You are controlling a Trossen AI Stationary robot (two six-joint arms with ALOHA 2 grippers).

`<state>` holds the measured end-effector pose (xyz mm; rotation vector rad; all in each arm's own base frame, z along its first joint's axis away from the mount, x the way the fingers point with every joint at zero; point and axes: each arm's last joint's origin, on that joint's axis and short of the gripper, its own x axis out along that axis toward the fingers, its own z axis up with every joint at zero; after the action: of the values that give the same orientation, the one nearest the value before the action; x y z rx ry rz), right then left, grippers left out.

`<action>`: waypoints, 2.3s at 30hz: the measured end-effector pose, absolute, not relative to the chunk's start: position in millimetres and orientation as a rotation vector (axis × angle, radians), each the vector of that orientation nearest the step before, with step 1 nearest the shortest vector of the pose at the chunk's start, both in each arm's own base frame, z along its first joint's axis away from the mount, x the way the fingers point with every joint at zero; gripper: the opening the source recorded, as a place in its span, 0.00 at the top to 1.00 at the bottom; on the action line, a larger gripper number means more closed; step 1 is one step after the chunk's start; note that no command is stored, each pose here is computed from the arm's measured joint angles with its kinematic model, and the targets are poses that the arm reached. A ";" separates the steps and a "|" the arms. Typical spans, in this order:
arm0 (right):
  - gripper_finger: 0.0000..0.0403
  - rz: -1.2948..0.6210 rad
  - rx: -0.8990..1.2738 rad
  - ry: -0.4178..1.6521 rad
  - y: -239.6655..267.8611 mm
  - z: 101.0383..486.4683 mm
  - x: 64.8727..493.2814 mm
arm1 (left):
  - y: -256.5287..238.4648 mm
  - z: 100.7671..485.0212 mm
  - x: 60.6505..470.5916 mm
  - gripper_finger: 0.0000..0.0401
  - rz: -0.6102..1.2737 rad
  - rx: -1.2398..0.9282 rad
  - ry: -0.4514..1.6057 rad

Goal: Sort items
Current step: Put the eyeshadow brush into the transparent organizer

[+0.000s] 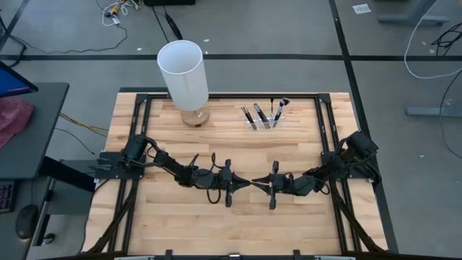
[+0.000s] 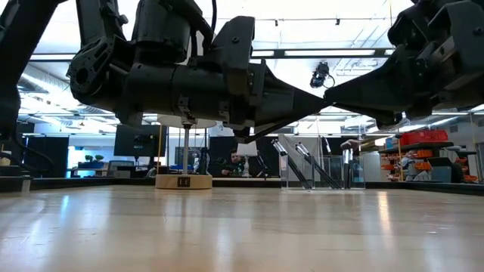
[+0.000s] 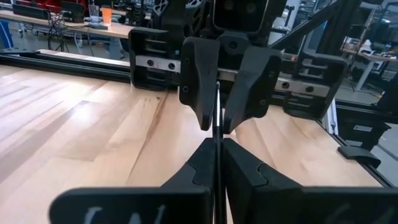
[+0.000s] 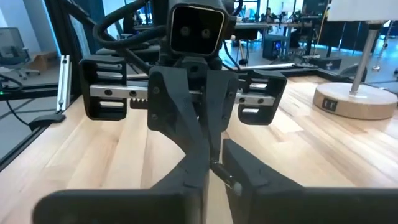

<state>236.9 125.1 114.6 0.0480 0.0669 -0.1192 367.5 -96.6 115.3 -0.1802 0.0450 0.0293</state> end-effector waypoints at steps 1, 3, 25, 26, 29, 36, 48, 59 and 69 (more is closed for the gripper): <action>0.91 -0.119 0.054 0.068 125.1 114.4 236.9 | -96.6 115.3 367.5 0.95 0.028 -0.180 0.045; 0.90 -0.119 0.060 0.070 125.1 114.2 236.9 | -96.6 115.3 367.5 0.95 0.028 -0.180 0.046; 0.96 -0.086 0.043 0.084 126.2 112.8 236.5 | -96.8 115.7 367.6 0.94 0.023 -0.180 0.042; 0.97 -0.083 0.040 0.084 126.2 112.8 236.5 | -96.8 115.8 367.6 0.94 0.023 -0.180 0.042; 0.95 -0.090 0.043 0.092 125.8 112.4 236.5 | -96.4 115.5 367.7 0.91 0.032 -0.179 0.044; 0.98 -0.171 0.021 0.212 118.6 133.0 228.6 | -94.5 115.5 367.5 0.75 0.068 -0.113 0.061; 0.98 -0.500 -0.056 0.719 38.5 279.0 239.7 | -90.7 113.4 360.8 0.59 0.176 -0.101 0.276; 0.98 -0.482 -0.009 0.903 -85.1 323.4 279.3 | -91.2 110.3 360.6 0.62 0.181 -0.137 0.284; 0.98 -0.395 0.062 1.091 -126.6 277.0 303.2 | -90.8 110.1 360.7 0.62 0.183 -0.135 0.286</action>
<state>303.2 -126.6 277.0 0.0615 1.0914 -0.3949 360.7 -90.8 110.1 -0.1351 0.2858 0.1827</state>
